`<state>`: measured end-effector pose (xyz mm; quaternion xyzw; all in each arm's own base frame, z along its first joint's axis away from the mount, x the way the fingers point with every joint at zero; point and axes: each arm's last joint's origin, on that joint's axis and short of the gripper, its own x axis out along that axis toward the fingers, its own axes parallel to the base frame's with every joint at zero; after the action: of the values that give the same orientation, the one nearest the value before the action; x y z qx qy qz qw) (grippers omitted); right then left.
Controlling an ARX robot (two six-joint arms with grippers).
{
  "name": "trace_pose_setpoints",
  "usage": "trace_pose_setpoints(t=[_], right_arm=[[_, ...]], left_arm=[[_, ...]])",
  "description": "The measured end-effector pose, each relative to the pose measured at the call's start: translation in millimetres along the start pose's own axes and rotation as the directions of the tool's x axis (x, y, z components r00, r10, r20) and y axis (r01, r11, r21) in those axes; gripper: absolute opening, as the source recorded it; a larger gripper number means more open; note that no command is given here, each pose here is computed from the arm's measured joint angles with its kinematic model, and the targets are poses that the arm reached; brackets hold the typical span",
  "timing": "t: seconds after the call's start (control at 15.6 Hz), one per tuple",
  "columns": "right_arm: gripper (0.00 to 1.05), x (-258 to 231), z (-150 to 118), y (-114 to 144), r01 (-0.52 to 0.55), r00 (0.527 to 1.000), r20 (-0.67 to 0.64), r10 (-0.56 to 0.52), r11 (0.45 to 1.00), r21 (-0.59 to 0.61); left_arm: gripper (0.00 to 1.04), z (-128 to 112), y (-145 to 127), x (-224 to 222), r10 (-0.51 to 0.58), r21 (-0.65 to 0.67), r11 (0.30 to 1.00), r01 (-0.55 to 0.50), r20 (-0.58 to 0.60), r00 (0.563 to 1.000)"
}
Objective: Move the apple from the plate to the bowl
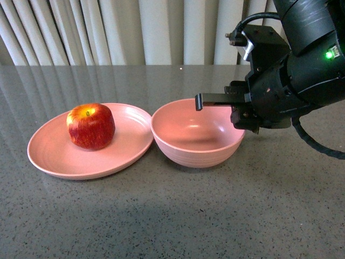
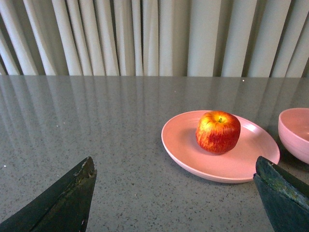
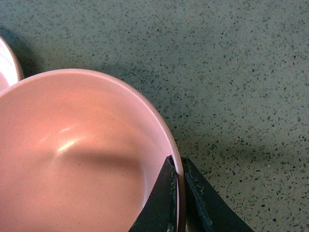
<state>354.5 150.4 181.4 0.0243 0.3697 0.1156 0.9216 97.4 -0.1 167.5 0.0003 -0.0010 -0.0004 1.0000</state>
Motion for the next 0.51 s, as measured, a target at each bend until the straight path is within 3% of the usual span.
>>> trace_pose_setpoints(t=[0.26, 0.51], right_arm=[[0.02, 5.3, -4.2, -0.4, 0.011, 1.000, -0.021, -0.010, 1.000, 0.019], [0.41, 1.0, -2.2, -0.1, -0.010, 1.000, -0.022, 0.011, 0.999, 0.033]], left_arm=[[0.98, 0.0, 0.0, 0.0, 0.000, 0.000, 1.000, 0.000, 0.000, 1.000], [0.98, 0.0, 0.0, 0.0, 0.000, 0.000, 1.000, 0.000, 0.000, 1.000]])
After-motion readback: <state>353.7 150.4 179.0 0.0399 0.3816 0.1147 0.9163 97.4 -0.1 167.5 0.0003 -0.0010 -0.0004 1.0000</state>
